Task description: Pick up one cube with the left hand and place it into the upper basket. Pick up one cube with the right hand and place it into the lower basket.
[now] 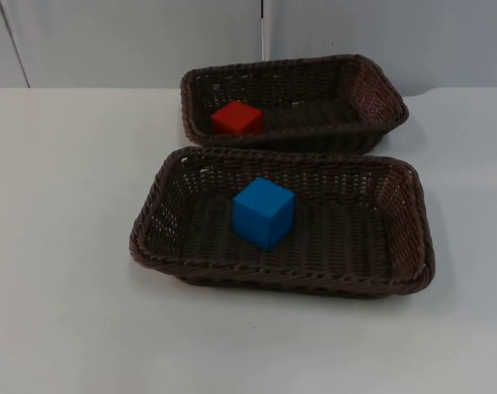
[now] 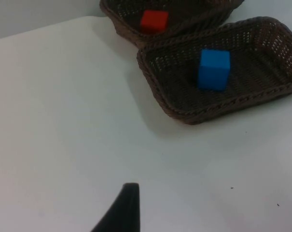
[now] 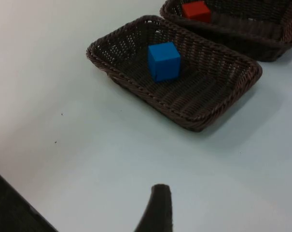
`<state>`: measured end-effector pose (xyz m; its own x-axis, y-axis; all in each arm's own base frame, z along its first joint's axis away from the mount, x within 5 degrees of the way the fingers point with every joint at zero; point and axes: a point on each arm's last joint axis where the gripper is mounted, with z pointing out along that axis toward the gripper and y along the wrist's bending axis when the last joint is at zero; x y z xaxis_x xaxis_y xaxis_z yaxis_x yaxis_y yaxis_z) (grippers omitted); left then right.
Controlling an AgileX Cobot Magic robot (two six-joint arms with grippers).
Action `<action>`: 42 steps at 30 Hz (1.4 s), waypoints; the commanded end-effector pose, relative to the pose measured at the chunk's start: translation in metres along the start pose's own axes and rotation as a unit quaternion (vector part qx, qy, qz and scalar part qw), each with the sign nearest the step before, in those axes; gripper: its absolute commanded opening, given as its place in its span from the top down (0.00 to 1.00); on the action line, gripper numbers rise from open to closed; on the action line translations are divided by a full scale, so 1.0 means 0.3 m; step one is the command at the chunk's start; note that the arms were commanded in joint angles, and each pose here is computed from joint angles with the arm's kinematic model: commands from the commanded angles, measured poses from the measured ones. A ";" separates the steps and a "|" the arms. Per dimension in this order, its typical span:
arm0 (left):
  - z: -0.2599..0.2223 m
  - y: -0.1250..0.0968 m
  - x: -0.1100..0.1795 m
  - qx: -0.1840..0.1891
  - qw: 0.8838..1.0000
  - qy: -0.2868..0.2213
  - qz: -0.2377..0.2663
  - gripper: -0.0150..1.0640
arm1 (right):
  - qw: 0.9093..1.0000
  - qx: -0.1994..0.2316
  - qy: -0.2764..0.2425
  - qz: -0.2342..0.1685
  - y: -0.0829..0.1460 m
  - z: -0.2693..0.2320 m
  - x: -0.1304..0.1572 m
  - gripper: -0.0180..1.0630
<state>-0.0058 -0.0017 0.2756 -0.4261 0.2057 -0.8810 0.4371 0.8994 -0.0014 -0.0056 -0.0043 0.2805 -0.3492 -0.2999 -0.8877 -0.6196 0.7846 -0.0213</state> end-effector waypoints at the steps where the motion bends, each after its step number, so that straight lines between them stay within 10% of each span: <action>1: 0.001 0.001 0.004 -0.001 1.000 0.000 -0.002 0.01 | 1.000 -0.002 0.000 0.002 0.000 0.000 0.002 0.33; 9: 0.001 0.001 0.004 -0.001 1.000 0.000 -0.002 0.01 | 1.000 -0.002 0.000 -0.001 0.000 0.000 0.002 0.30; 13: 0.001 0.001 0.004 -0.001 1.000 0.000 -0.002 0.01 | 1.000 -0.002 0.000 -0.001 0.000 0.000 0.002 0.01; 42: 0.001 0.001 0.004 -0.001 1.000 0.000 -0.002 0.01 | 1.000 -0.002 0.000 0.002 0.000 0.000 0.002 0.01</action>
<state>-0.0058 -0.0017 0.2756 -0.4261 0.2057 -0.8810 0.4371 0.8994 -0.0014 -0.0056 -0.0043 0.2805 -0.3524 -0.2959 -0.8878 -0.6178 0.7862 -0.0168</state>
